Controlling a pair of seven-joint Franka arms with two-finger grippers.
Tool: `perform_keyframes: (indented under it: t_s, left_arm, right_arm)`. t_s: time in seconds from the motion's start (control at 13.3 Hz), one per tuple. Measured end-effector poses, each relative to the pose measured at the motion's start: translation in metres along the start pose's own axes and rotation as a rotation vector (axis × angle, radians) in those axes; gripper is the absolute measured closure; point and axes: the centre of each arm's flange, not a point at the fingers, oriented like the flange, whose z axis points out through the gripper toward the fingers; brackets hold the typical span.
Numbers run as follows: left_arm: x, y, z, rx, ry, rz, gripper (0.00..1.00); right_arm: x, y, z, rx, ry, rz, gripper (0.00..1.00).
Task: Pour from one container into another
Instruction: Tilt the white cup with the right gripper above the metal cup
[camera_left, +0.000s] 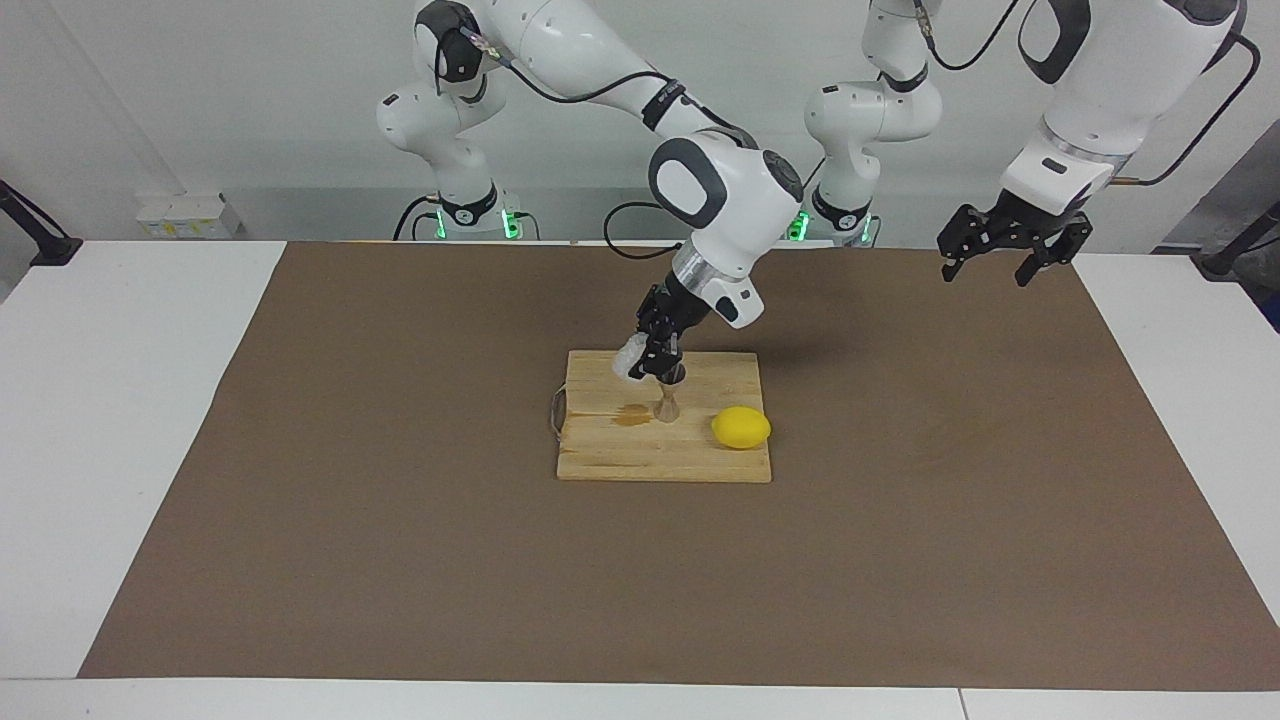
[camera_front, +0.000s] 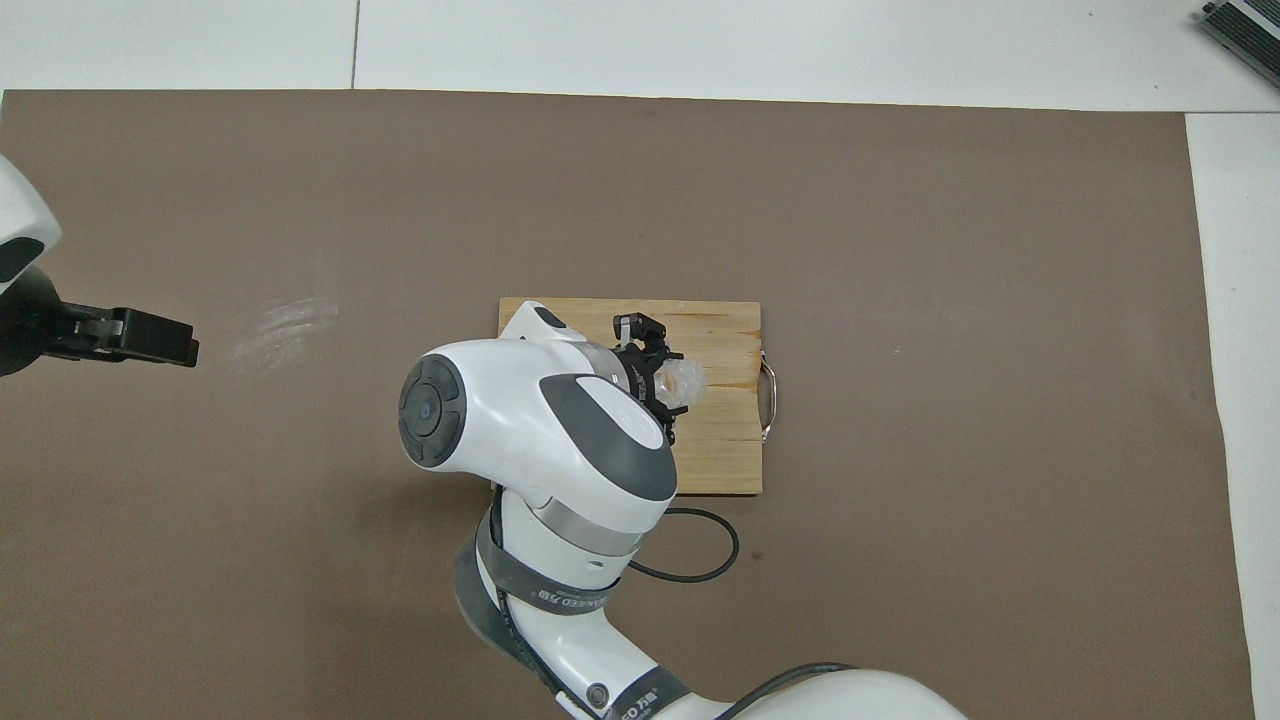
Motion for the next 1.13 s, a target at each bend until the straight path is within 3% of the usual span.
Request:
perform_keyframes:
  t_s: [1.13]
  left_arm:
    - [0.002, 0.000, 0.004, -0.001, -0.007, -0.007, 0.00]
  right_arm:
    - [0.013, -0.006, -0.016, -0.134, -0.084, -0.018, 0.45]
